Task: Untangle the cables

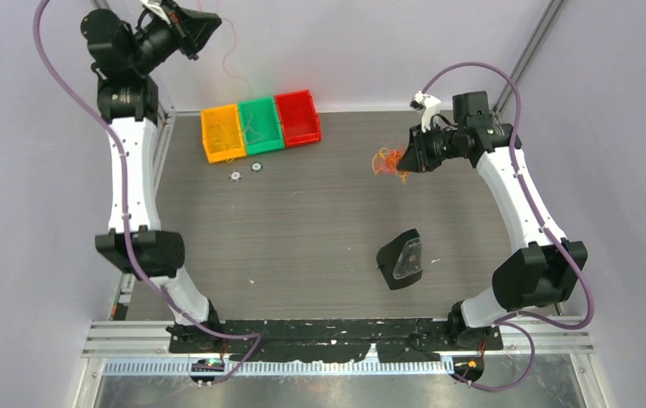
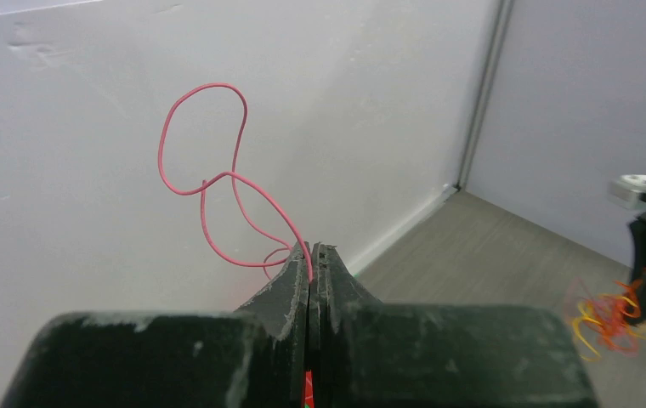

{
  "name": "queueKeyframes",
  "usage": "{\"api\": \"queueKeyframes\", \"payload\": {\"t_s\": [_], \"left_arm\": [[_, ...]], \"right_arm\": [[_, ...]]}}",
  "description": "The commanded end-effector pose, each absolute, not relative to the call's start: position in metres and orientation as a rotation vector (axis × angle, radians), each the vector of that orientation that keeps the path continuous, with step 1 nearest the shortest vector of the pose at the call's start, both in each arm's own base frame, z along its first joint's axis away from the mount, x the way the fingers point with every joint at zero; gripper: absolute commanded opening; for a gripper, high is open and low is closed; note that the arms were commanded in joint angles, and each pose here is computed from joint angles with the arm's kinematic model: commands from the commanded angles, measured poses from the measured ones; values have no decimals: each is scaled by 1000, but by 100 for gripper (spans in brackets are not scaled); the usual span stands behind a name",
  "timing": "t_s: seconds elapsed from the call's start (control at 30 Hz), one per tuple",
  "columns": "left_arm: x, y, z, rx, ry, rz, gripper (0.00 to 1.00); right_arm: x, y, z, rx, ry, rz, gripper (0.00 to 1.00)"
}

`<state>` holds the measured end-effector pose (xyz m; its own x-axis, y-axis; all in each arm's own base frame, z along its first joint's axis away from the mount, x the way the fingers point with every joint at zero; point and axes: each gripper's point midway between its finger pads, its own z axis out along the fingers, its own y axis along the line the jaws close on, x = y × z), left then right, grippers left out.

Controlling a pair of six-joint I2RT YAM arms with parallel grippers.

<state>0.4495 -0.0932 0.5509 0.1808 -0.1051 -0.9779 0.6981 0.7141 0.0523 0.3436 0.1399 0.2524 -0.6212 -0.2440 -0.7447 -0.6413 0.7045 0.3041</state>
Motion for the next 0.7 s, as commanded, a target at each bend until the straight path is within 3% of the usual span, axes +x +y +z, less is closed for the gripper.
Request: {"api": "queueKeyframes", "payload": {"t_s": [0.0,0.17,0.37,0.67], "left_arm": [[505,-83,552,550,1207,-522,0],[558,-94,512,618,1211,-450,0],[602,-118,424,699,1291,-359,0],[626,-115,276,508,1744,-562,0]], "right_arm": [[356,140,258,-713,2200,681,6],[373,138,252,-705,2224,649,5],[383,137,243,-717,2263,636,6],[385,131,232,-738,2297,599,5]]}}
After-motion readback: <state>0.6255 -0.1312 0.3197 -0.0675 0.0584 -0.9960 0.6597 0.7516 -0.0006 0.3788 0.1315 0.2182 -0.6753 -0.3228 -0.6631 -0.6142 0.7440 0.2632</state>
